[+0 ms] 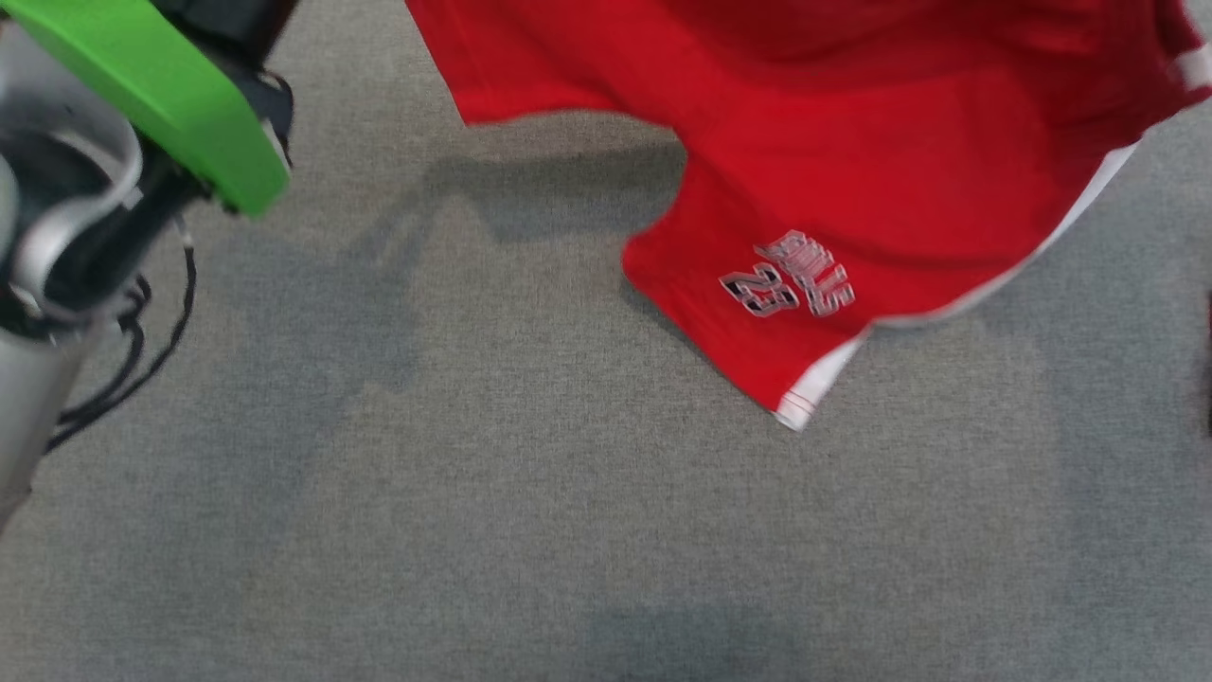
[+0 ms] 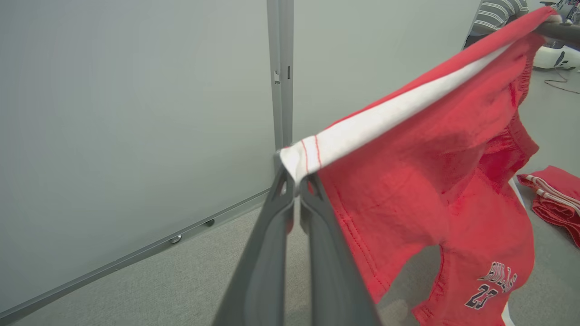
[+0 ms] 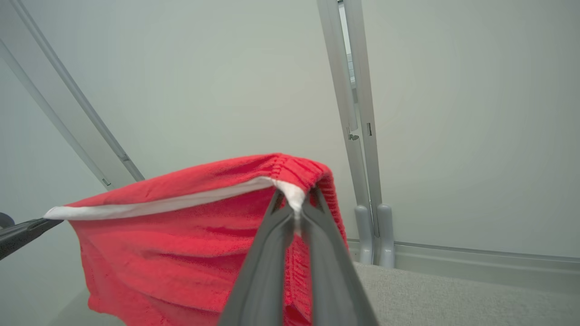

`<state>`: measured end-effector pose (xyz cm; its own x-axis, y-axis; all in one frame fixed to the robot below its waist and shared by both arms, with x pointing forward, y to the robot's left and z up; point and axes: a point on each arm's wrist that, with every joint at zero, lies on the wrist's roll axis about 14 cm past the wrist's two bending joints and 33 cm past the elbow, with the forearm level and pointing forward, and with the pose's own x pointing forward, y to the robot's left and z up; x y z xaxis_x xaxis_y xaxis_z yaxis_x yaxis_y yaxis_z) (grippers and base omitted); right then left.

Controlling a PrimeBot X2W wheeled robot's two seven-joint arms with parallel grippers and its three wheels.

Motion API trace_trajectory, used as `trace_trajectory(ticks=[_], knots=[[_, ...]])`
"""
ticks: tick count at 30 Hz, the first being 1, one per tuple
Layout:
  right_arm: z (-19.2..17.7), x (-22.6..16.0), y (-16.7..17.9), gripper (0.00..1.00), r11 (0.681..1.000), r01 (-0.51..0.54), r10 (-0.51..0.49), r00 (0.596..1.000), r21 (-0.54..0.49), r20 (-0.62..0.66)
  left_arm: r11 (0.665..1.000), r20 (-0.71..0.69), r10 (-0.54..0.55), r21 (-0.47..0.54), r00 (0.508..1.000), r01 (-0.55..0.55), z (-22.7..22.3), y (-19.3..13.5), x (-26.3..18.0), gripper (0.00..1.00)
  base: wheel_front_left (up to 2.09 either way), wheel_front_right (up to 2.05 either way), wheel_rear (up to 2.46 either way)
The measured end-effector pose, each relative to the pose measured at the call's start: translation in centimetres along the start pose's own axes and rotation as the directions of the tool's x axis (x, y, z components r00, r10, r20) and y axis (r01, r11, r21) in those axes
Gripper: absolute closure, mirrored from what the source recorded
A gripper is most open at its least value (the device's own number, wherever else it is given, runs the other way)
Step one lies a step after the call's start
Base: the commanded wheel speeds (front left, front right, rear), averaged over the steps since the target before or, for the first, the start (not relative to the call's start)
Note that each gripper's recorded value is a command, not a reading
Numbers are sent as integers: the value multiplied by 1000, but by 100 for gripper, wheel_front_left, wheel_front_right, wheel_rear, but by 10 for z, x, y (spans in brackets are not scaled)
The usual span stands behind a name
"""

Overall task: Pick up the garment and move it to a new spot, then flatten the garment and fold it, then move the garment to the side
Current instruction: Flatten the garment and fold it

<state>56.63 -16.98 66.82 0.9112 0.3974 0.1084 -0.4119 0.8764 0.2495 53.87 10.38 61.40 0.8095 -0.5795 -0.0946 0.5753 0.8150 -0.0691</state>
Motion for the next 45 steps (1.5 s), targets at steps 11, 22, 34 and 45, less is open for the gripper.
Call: trace_trajectory(ticks=[11,22,34,45], knots=[[62,135,-5,100,996,78,-84,943,31,323,978,224,161,97,961,-187,82,75,88,100,0,0,0],[-115,176,-10,100,988,26,-41,994,149,98,957,162,199,178,967,-227,-53,125,123,100,0,0,0],[-220,17,-25,100,953,73,6,965,295,-261,996,-70,89,-1,994,-90,-188,50,30,100,0,0,0],[-216,-129,18,100,899,142,40,915,415,-400,965,-154,180,-166,972,-205,-206,-27,-97,100,0,0,0]])
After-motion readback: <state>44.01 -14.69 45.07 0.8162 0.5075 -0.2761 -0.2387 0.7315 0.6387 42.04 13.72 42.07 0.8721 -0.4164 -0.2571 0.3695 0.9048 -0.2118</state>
